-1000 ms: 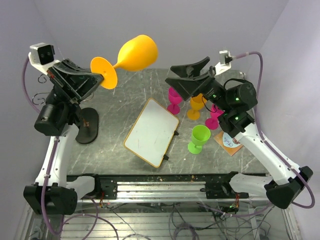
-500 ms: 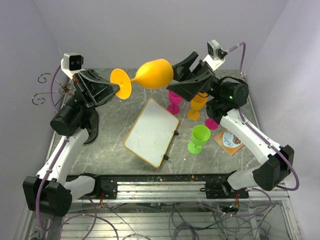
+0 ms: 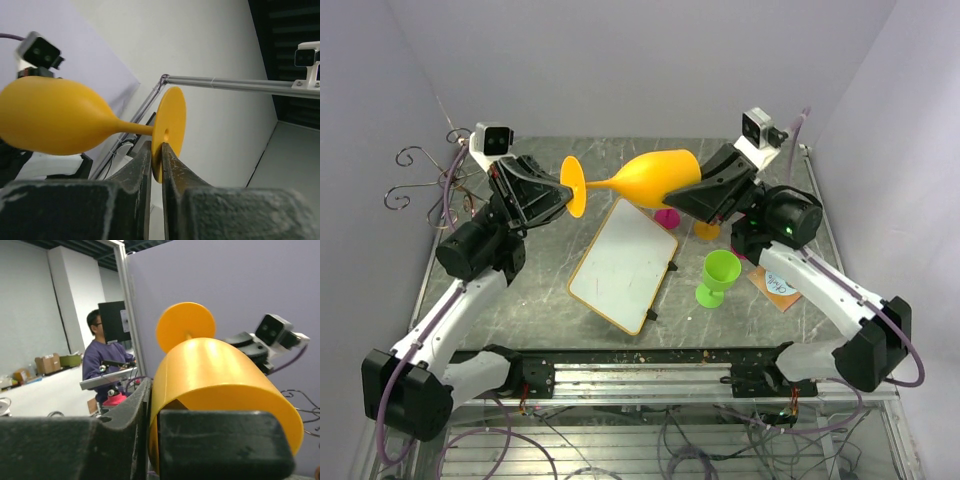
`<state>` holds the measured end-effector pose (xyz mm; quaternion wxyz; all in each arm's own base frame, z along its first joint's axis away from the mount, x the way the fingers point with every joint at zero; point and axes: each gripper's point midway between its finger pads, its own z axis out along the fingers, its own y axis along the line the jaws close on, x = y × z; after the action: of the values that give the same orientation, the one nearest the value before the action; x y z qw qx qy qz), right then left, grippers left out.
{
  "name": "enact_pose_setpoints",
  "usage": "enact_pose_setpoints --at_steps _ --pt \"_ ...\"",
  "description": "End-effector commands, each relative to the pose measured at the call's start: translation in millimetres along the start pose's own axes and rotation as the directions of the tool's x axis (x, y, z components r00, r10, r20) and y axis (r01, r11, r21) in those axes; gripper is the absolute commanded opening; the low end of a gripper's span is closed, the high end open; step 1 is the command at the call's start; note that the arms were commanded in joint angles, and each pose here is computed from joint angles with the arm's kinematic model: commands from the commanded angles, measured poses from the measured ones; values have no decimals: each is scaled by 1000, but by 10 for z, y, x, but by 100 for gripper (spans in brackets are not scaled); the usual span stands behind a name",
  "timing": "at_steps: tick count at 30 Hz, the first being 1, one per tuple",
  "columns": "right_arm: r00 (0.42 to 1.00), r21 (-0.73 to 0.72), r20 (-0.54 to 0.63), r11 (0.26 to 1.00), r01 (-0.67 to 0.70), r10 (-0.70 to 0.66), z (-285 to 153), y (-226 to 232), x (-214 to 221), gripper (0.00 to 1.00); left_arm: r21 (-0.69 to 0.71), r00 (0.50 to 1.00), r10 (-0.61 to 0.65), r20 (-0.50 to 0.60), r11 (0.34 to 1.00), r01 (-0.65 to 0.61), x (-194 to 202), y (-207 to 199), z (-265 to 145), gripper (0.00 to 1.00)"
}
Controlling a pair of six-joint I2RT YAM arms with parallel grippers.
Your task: Take the wine glass off the wine glass rack
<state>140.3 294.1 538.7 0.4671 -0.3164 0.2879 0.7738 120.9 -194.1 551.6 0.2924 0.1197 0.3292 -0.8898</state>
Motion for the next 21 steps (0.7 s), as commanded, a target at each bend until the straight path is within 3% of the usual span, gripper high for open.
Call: enact_pose_setpoints --at_steps 1,7,12,17,21 --pt "989 -64 72 989 135 -131 10 406 -197 1 37 988 157 4 987 -157 125 -109 -53 24" --pt "960 130 62 956 263 -273 -93 349 -274 0 -57 966 252 50 967 -249 136 -3 -149 66" --pt "908 291 11 870 398 -419 -252 402 -393 0 -155 947 316 64 940 -303 136 113 -232 98" --pt "867 472 -86 746 469 -491 -532 352 -466 0 -307 907 422 20 865 -396 62 272 -244 99" --pt "869 631 -194 620 465 -455 -858 148 -437 0 -451 867 498 -10 772 -448 -75 395 -292 99"
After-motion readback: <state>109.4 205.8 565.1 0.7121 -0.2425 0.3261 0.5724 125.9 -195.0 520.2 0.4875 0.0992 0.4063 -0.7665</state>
